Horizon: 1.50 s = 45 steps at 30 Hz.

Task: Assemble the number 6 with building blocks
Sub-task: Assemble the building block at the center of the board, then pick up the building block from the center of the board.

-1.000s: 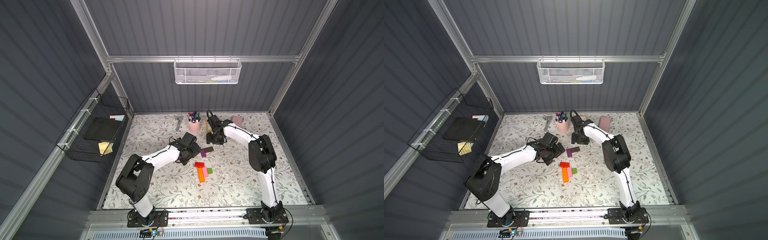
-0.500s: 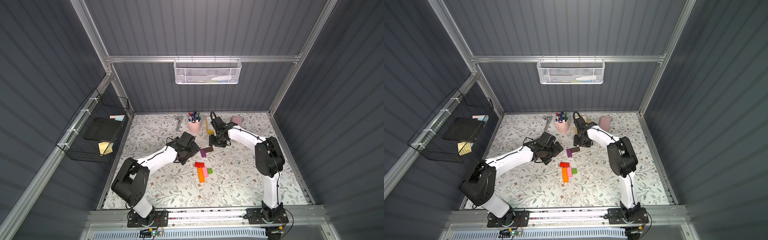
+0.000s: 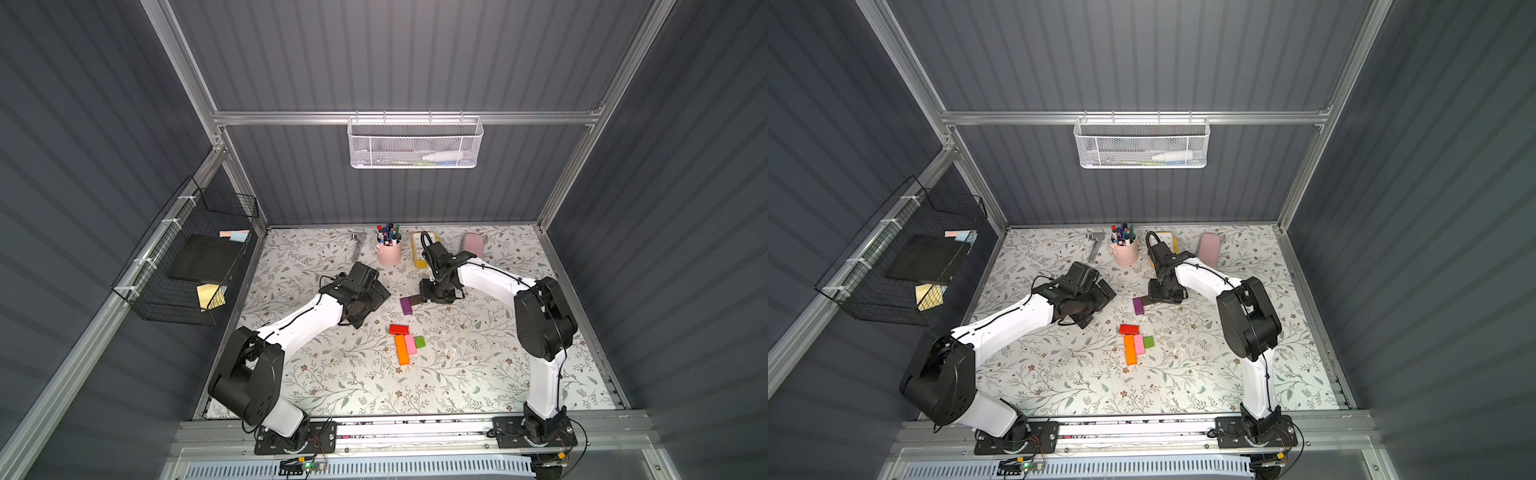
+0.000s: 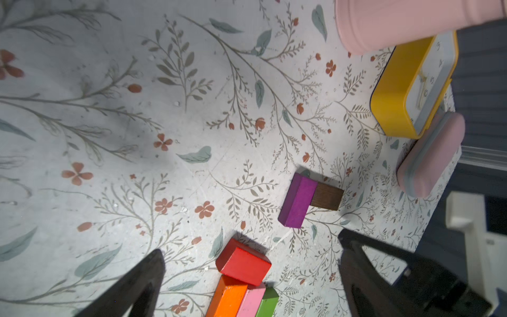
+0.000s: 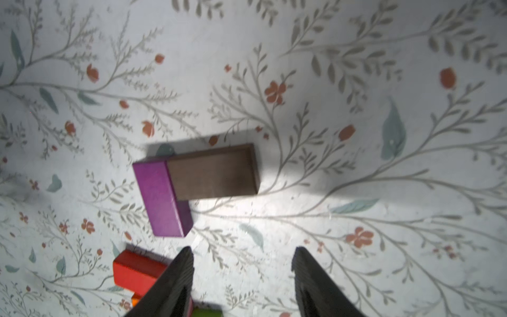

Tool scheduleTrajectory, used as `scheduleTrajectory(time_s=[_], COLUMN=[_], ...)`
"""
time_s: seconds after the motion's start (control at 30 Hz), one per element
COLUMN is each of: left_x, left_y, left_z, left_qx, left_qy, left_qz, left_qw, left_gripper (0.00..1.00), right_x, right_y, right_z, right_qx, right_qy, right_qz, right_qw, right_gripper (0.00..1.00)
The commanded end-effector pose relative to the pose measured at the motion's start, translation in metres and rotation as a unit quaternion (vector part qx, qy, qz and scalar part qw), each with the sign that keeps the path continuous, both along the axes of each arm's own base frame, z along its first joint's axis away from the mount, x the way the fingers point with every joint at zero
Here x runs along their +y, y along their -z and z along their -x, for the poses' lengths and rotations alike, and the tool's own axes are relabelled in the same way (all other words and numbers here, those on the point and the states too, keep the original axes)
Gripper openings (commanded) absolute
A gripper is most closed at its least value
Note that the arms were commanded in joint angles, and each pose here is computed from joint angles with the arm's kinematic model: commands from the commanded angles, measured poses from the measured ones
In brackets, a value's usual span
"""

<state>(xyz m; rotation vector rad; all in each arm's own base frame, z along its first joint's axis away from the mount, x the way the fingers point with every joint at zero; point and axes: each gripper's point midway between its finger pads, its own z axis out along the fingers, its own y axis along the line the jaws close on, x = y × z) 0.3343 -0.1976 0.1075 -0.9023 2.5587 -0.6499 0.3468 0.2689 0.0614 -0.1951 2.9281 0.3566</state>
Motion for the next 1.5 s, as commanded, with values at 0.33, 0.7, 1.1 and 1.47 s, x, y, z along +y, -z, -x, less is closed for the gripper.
scheduleTrajectory(time_s=[0.33,0.7,1.1,1.47], left_x=[0.022,0.042,0.056,0.052], left_y=[0.010,0.002,0.012,0.016], left_z=[-0.005,-0.019,-0.026,-0.022], left_qx=[0.036,0.025,0.030,0.032], left_qy=[0.054,0.075,0.073,0.078], left_qz=[0.000,0.008,0.005,0.020], left_qw=[0.998,0.997,0.997,0.996], left_gripper=[0.99,1.00,0.99,0.99], right_x=[0.055,0.061,0.064,0.065], right_y=[-0.021,0.000,0.000,0.009], right_z=[0.062,0.055,0.033,0.057], right_qx=[0.014,0.028,0.009,0.028], right_qy=[-0.059,-0.036,-0.011,-0.064], right_qz=[-0.011,0.027,0.035,0.038], right_qw=[0.998,0.999,0.999,0.997], right_gripper=[0.60,0.60,0.60,0.59])
